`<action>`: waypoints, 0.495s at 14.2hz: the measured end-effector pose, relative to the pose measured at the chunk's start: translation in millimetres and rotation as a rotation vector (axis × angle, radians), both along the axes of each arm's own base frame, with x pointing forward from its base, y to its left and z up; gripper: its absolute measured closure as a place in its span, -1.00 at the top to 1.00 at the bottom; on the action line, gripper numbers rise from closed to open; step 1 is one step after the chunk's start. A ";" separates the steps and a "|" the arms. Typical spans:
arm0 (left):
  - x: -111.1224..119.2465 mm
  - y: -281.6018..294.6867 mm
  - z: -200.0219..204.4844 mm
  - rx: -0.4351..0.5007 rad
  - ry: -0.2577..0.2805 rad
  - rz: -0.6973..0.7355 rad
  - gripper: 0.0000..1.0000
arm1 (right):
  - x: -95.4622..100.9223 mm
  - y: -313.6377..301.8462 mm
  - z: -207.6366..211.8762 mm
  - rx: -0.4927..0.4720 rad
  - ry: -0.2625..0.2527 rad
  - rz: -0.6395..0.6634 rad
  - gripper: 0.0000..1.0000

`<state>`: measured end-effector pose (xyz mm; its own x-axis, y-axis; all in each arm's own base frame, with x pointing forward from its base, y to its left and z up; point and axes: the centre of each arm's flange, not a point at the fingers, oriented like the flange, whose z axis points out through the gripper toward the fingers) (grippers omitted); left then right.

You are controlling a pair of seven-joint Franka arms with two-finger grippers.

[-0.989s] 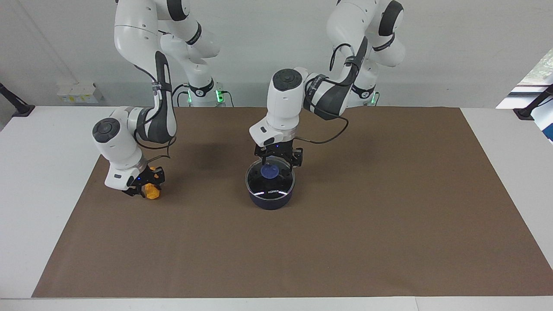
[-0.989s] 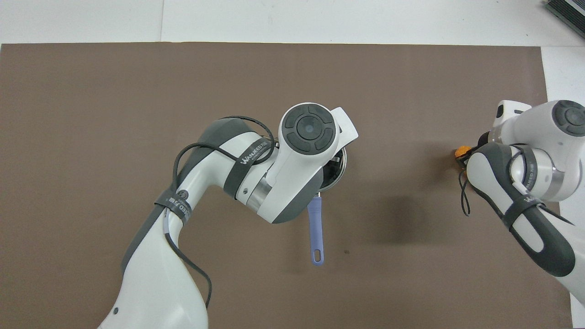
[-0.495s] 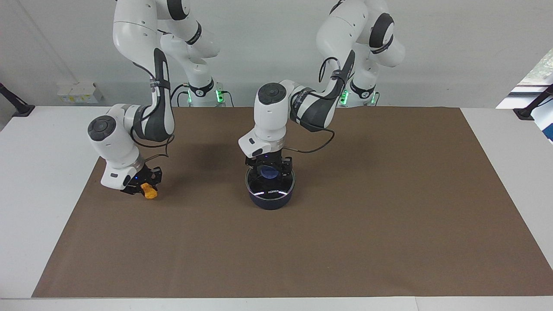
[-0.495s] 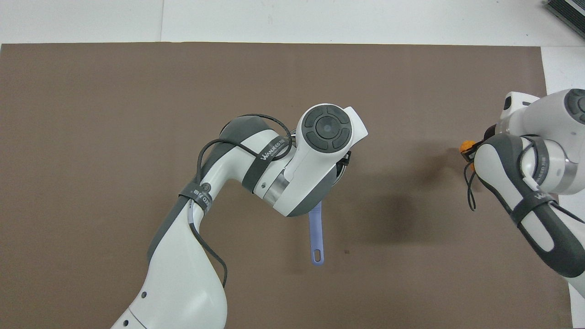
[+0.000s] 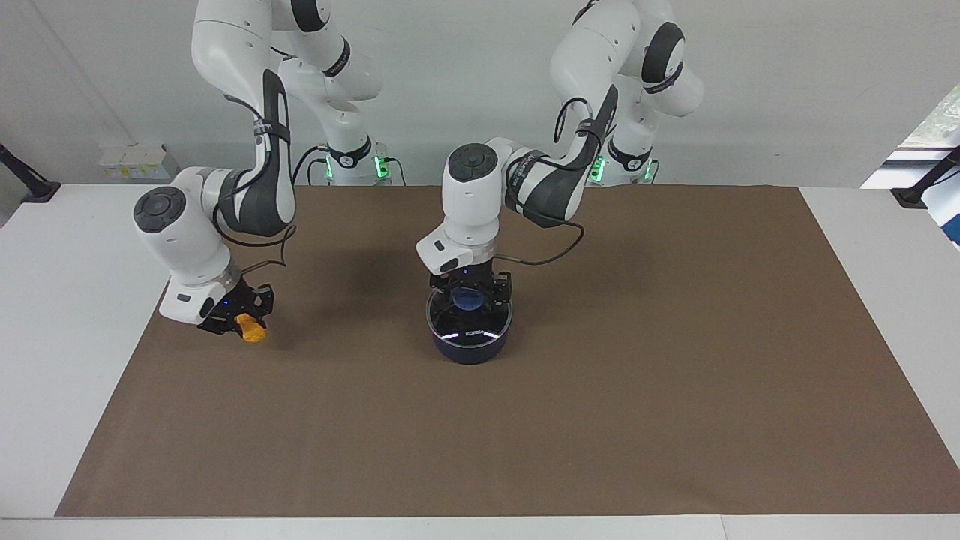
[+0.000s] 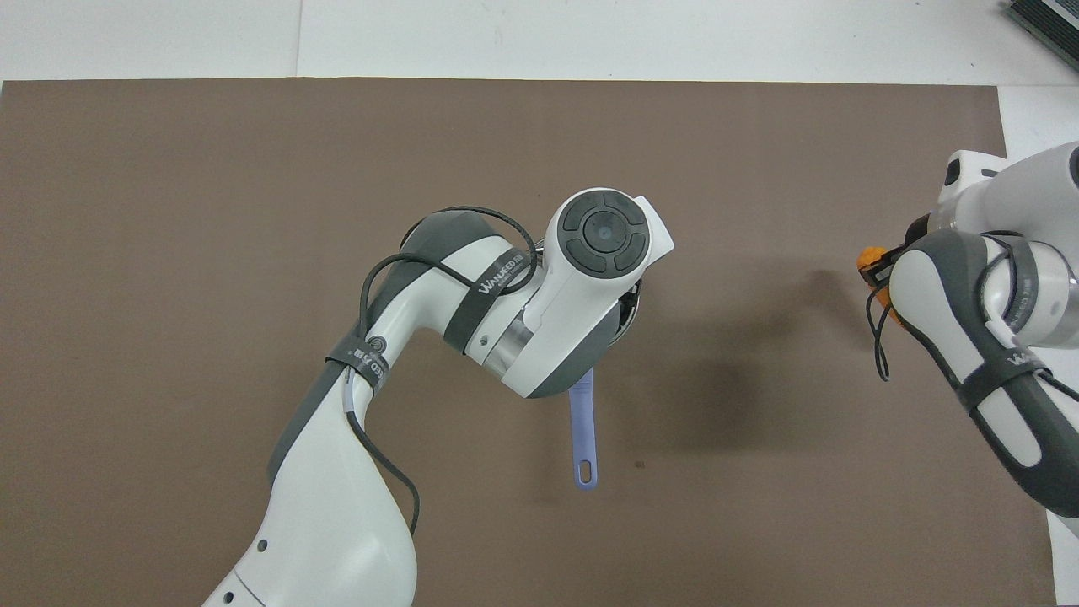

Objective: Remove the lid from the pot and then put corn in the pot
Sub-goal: 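Lift the lid with the left gripper while the right gripper lifts the corn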

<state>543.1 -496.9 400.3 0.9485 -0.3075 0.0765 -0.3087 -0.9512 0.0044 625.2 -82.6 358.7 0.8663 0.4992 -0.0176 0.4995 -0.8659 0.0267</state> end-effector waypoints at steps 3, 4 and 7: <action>-1.0 0.7 1.2 0.007 0.008 0.000 0.99 | -0.1 0.8 -0.4 0.000 0.001 0.001 -0.22; -1.0 0.5 2.5 0.006 0.006 0.000 0.90 | -0.1 1.1 -0.6 0.000 0.001 0.002 -0.22; -1.6 -1.2 7.1 -0.001 0.001 -0.003 0.48 | -0.2 1.4 -0.8 0.000 0.002 0.002 -0.22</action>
<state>541.5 -498.1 407.4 0.9478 -0.3098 0.0754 -0.3111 -0.9504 0.0055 624.9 -81.3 357.9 0.8653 0.5009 -0.0189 0.5012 -0.8649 0.0255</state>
